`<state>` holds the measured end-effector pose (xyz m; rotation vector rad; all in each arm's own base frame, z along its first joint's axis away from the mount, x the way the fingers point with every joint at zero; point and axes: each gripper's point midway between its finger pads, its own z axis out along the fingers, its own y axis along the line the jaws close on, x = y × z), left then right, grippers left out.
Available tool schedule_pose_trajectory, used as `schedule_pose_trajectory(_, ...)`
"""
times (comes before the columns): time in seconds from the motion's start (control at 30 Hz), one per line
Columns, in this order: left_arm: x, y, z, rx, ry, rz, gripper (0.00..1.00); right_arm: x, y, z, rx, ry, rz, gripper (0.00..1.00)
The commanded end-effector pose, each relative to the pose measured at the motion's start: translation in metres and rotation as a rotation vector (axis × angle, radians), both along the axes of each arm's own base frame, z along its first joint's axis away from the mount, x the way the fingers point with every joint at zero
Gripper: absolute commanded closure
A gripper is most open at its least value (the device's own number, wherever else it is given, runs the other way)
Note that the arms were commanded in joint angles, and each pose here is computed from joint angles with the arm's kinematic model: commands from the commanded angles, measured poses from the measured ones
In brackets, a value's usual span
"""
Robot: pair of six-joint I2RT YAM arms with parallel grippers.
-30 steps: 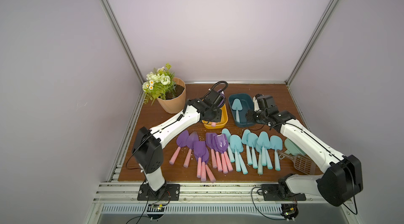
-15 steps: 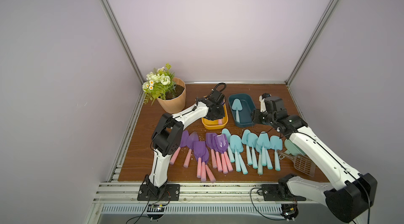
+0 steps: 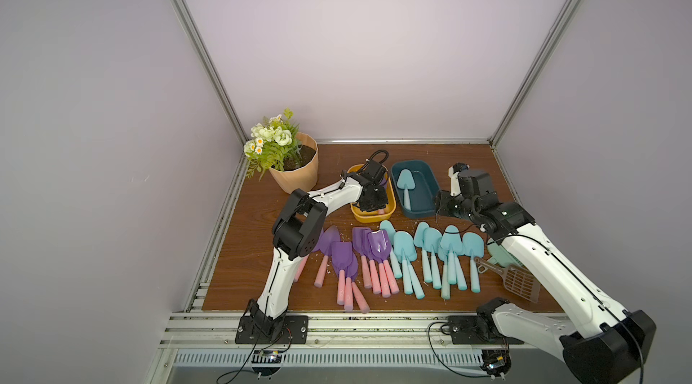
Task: Sort the small shovels by color and place them into the storage box
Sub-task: Place the shovel in the storage box.
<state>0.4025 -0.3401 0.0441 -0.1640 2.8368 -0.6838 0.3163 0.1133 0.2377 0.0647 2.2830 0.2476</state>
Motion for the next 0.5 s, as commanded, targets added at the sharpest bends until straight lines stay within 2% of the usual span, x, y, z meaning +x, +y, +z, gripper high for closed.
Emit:
schedule_pose_trajectory(0.0,0.006,0.004,0.003,-0.007,0.000,0.018,0.82,-0.006,-0.005,-0.003,-0.007,0.004,-0.020,0.50)
schedule_pose_trajectory(0.13,0.010,0.010,0.017,0.011,-0.045,0.016,0.51,-0.006,-0.002,-0.010,0.003,0.020,-0.013,0.49)
schedule_pose_trajectory(0.2,0.013,0.011,0.030,0.010,-0.077,0.011,0.40,-0.007,0.000,-0.014,0.008,0.030,-0.008,0.49)
schedule_pose_trajectory(0.3,0.016,0.013,0.057,0.004,-0.142,0.005,0.32,-0.010,0.002,-0.022,0.020,0.054,-0.001,0.49)
schedule_pose_trajectory(0.47,0.016,0.022,0.109,0.040,-0.302,-0.010,0.29,-0.028,0.011,-0.059,0.072,0.165,0.031,0.49)
